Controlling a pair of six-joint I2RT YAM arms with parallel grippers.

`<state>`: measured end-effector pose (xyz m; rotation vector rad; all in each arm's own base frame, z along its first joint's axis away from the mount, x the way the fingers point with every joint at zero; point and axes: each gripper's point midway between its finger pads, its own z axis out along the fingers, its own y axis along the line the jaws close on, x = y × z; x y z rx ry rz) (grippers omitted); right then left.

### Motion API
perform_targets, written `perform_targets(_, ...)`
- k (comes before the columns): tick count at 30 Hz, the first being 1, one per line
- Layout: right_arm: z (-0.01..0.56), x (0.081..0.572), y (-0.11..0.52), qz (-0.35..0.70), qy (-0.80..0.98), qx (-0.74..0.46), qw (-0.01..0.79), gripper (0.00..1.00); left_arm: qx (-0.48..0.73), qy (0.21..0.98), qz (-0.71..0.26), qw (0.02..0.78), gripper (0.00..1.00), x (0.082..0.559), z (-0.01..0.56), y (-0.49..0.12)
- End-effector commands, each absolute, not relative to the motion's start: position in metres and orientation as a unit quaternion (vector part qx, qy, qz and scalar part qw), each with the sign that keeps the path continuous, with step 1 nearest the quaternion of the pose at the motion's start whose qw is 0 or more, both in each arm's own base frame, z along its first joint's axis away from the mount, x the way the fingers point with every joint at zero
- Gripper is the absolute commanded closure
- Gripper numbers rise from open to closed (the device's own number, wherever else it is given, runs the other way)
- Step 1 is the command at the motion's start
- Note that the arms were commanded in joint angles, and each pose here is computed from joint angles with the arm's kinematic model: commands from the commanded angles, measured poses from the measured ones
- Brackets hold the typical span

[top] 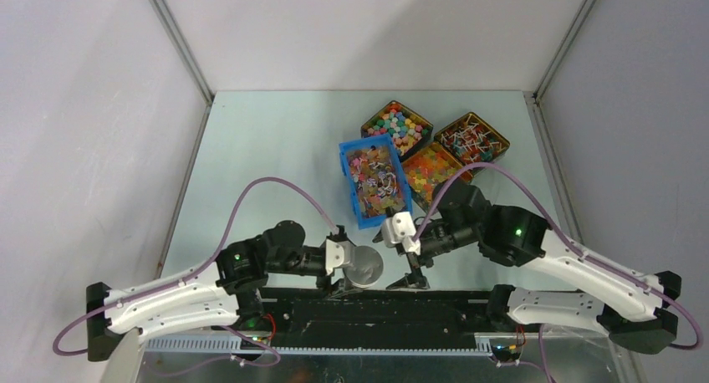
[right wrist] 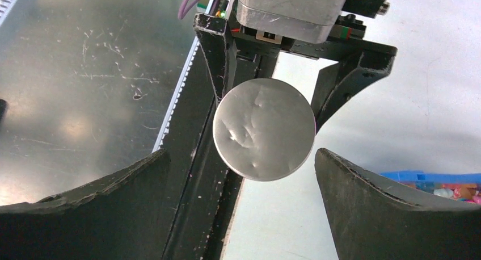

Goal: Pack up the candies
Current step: Screw the bottle lid onto the packing bottle.

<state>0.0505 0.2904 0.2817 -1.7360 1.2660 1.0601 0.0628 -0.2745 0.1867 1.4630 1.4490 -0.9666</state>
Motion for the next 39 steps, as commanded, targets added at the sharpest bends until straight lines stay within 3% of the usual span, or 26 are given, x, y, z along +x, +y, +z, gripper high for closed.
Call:
perform_targets(1, 0.293, 0.058, 0.303, 0.393, 0.464, -0.692, 0.390, 0.00, 0.587, 0.531, -0.411, 0.453, 0.28, 0.059, 0.225, -0.285)
perform_targets(22, 0.272, 0.068, 0.333, 0.360, 0.459, -0.715, 0.385, 0.02, 0.576, 0.520, -0.429, 0.462, 0.32, 0.056, 0.239, -0.288)
perform_targets(28, 0.268, 0.067, 0.334, 0.364, 0.463, -0.715, 0.377, 0.11, 0.575, 0.518, -0.429, 0.466, 0.33, 0.056, 0.241, -0.288)
perform_targets(33, 0.265, 0.064, 0.333, 0.369, 0.468, -0.715, 0.367, 0.28, 0.569, 0.521, -0.427, 0.472, 0.33, 0.059, 0.243, -0.287)
perform_targets(39, 0.260, 0.065, 0.331, 0.365, 0.490, -0.707, 0.356, 0.36, 0.549, 0.529, -0.421, 0.492, 0.34, 0.067, 0.250, -0.287)
